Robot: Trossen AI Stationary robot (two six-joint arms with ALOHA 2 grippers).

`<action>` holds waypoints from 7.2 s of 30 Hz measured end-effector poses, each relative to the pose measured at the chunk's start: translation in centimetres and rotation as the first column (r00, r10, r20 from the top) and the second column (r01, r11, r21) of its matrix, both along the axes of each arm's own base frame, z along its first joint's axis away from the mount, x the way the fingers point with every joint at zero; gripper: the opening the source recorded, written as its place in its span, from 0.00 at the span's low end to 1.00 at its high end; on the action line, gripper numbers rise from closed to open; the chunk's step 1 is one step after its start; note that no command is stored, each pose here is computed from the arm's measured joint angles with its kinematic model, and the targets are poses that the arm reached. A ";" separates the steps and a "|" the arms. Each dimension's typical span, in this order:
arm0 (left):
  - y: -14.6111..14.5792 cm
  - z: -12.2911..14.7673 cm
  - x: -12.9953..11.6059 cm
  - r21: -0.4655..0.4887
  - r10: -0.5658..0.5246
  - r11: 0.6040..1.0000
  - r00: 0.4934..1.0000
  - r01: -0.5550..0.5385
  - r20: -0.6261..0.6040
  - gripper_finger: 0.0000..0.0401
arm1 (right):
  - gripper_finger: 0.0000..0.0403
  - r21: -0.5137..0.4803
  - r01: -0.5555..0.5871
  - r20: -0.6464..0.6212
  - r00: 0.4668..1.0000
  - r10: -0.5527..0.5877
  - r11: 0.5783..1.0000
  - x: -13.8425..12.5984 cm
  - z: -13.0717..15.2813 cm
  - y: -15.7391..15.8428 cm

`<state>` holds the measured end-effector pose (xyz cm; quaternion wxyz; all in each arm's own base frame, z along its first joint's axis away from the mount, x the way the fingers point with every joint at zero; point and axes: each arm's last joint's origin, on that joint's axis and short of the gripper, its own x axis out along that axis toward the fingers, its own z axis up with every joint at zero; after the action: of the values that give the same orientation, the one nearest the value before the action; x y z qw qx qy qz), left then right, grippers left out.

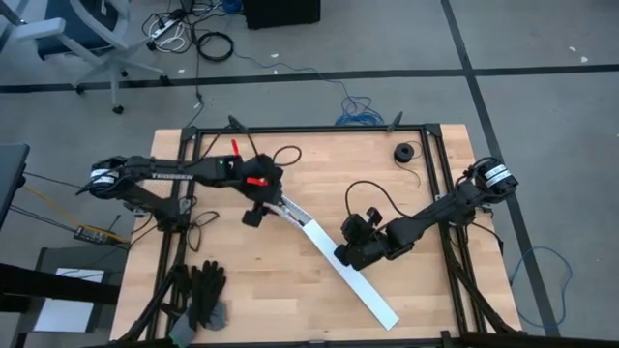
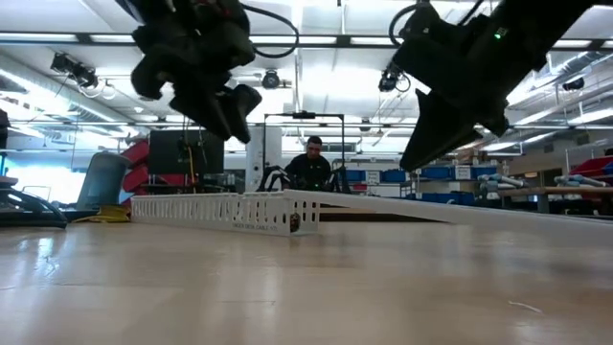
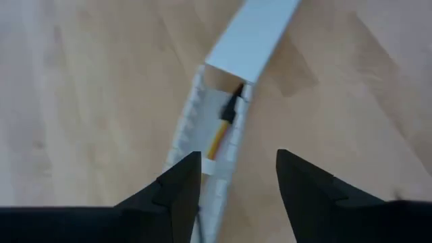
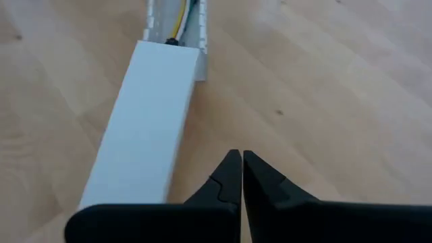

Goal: Ziptie cables
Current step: Close the white cable duct

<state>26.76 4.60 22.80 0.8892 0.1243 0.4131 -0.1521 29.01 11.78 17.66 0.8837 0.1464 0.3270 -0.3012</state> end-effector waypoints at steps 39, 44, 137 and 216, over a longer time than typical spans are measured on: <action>0.7 0.6 1.4 0.094 0.116 0.988 0.990 -0.123 0.077 0.69 | 0.00 0.034 -0.172 0.232 0.959 0.160 0.984 3.3 0.4 -2.8; 0.8 -0.2 1.5 0.142 0.142 0.980 0.990 -0.143 0.020 0.69 | 0.00 0.033 -0.173 0.232 0.959 0.160 0.984 3.3 0.4 -2.8; -1.9 -4.4 8.6 0.231 -0.096 0.963 0.977 0.139 -0.189 0.58 | 0.00 0.082 -0.298 0.247 0.931 0.270 0.951 4.4 0.7 -5.3; -2.0 -5.7 9.8 0.220 -0.106 0.964 0.975 0.149 -0.195 0.63 | 0.03 0.079 -0.288 0.225 0.938 0.264 0.954 4.9 0.2 -6.7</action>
<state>36.52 2.58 17.09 0.8153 0.2402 0.4986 -0.1705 33.94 5.09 17.82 0.9376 0.1789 0.2643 -0.1383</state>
